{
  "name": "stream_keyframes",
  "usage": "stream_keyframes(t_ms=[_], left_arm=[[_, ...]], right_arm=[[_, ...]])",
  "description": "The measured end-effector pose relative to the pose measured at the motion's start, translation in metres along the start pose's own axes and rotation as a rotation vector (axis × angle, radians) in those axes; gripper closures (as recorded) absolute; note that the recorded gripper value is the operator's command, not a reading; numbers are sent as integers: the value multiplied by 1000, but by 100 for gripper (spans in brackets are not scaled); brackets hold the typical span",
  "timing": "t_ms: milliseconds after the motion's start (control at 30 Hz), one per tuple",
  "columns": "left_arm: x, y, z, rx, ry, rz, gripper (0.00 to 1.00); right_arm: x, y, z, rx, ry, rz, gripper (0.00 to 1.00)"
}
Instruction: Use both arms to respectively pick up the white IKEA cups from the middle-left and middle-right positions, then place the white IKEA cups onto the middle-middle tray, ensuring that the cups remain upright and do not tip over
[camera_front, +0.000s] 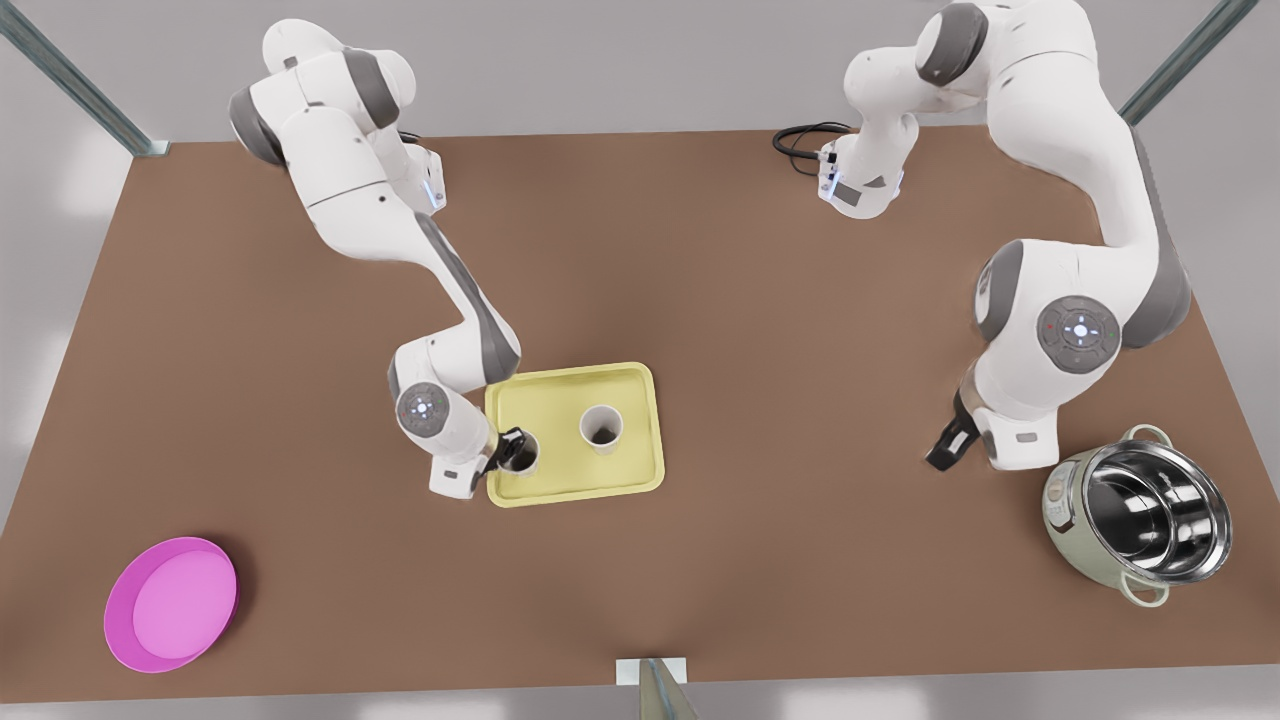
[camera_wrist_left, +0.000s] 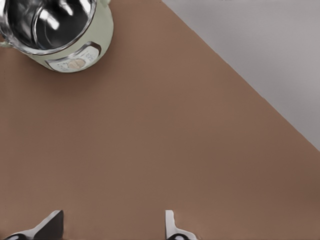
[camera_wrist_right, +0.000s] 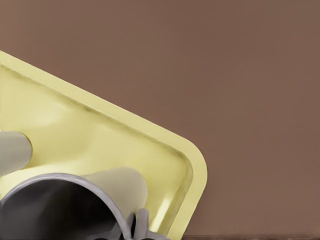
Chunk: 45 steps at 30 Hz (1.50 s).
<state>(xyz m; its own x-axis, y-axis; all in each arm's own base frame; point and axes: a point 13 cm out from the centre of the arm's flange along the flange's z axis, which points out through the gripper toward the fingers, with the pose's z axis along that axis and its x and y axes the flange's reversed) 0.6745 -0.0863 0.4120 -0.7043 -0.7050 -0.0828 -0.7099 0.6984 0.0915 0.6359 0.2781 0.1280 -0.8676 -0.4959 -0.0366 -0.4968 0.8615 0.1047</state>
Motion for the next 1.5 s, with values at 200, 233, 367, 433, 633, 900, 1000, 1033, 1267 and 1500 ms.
stream_keyframes(t_ms=[200, 233, 367, 433, 633, 900, 1000, 1033, 1267, 1500], left_arm=[[64, 74, -49, -27, 137, 300, 0], [67, 71, -45, -24, 159, 343, 0], [69, 70, -28, -24, 216, 483, 0], [70, 70, -27, -19, 224, 544, 0], [67, 72, -26, 4, 232, 679, 0], [67, 71, -24, 20, 236, 811, 0], [67, 70, -24, 25, 236, 847, 0], [67, 70, -24, 26, 236, 858, 0], [67, 70, -24, 30, 235, 920, 0], [68, 69, -21, 29, 239, 964, 0]], right_arm=[[8, 5, 19, 8, -20, 47, 47], [7, 5, 19, 10, -27, 54, 0], [2, -3, 17, 49, -47, 96, 0], [0, -5, 15, 57, -56, 125, 0], [-7, -5, 4, 32, -81, 184, 0], [4, -35, -105, 22, -82, 246, 0], [39, -84, -156, 128, -2, 248, 0], [53, -105, -165, 157, 28, 265, 0], [120, -230, -282, 211, 24, 491, 0], [172, -204, -363, 163, 32, 535, 0]])
